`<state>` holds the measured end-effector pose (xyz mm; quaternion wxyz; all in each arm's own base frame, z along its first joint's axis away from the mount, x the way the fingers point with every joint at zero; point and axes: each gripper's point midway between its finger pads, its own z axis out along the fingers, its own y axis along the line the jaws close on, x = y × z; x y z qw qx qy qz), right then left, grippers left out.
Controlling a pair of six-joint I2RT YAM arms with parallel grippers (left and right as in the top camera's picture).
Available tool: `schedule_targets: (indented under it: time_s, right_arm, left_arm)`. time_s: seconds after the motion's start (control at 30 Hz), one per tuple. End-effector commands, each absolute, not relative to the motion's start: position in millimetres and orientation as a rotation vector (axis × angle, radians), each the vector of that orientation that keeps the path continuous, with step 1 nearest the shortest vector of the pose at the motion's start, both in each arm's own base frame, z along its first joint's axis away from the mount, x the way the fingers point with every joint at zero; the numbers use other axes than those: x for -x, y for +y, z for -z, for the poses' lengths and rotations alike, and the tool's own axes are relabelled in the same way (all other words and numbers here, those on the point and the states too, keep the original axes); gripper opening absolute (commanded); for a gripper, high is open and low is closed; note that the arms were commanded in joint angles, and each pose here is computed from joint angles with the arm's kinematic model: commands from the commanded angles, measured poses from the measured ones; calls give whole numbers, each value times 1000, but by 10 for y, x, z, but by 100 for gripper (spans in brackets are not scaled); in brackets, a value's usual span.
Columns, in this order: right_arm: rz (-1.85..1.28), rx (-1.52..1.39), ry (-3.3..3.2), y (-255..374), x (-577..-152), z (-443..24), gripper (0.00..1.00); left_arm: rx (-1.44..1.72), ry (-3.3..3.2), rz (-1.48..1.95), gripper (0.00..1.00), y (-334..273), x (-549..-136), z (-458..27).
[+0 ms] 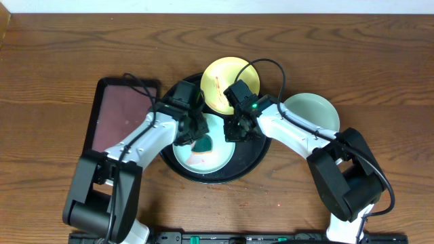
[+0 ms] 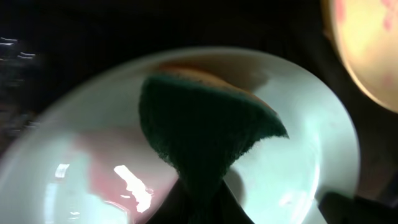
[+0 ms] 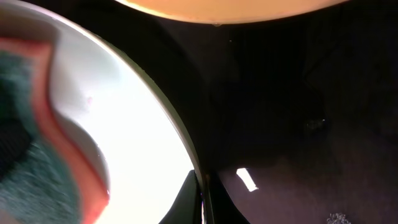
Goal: Clean dirty plates on tray and stack at the side
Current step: 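Scrub the lower green plate with the sponge in the left gripper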
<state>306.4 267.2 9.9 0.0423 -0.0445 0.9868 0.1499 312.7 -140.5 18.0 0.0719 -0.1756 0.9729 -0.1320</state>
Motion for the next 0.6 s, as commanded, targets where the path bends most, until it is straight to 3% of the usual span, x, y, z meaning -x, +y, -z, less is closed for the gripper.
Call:
schedule_targets:
  time_s: [0.0,0.2,0.4,0.57]
  right_arm:
    - [-437,101,3015,2656,-3131,-71,1]
    - [-438,101,3014,2659,-3133,-72,1]
    - [-438,101,3014,2660,-3134,-72,1]
    - [-437,101,3015,2657,-3131,-71,1]
  left_arm:
    - [618,2926,192,7,-1015,-3092,-94]
    - [519,3079,22,7,-813,-2732,-49]
    - [137,3186,447,7,-1456,-2530,-120]
    - [19,3127,473,7,-1657,-2598,-129]
